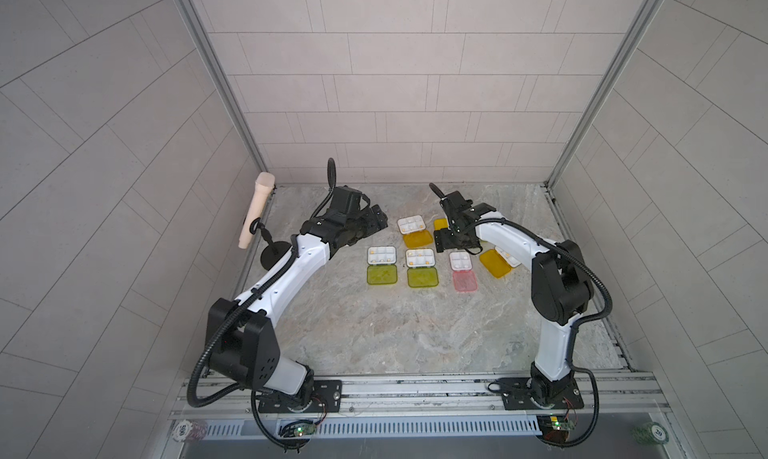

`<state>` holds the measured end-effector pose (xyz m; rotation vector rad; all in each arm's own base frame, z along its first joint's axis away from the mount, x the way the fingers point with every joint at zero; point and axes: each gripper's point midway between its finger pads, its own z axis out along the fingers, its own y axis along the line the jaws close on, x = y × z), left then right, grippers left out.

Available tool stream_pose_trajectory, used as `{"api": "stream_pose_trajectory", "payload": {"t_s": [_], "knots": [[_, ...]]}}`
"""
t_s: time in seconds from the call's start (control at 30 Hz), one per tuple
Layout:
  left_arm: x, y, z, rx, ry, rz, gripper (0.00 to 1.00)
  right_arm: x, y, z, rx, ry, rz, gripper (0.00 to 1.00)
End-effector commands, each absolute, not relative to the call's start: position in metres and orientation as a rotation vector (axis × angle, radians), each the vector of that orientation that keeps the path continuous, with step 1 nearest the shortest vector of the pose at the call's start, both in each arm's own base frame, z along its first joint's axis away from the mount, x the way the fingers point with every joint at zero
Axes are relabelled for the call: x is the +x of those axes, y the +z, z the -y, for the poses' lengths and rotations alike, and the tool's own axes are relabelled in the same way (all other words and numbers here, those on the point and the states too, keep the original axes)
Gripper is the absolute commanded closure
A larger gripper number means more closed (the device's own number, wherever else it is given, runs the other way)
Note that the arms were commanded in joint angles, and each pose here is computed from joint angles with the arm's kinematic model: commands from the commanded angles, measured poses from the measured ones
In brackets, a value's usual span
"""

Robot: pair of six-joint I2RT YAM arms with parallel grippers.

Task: Close pillboxes
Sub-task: Adjust the pillbox at the center of the board.

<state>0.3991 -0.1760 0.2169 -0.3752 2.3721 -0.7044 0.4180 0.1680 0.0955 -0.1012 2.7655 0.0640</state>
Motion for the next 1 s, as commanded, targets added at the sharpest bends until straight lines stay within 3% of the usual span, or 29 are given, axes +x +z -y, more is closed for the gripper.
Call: {"api": "stream_pose_trajectory", "payload": {"t_s": [0.0, 0.5, 0.97], "knots": [[0.401, 0.222, 0.179, -0.313, -0.754, -2.360, 0.11, 0.423, 0.094, -0.176, -0.069, 0.091, -2.750, 0.08], [0.409, 0.195, 0.175, -0.532, -1.119, -2.323, 0.12, 0.436, 0.065, -0.196, -0.089, 0.094, -2.810, 0.08], [0.409, 0.189, 0.182, -0.531, -1.170, -2.342, 0.13, 0.444, 0.058, -0.208, -0.122, 0.083, -2.829, 0.09]]}}
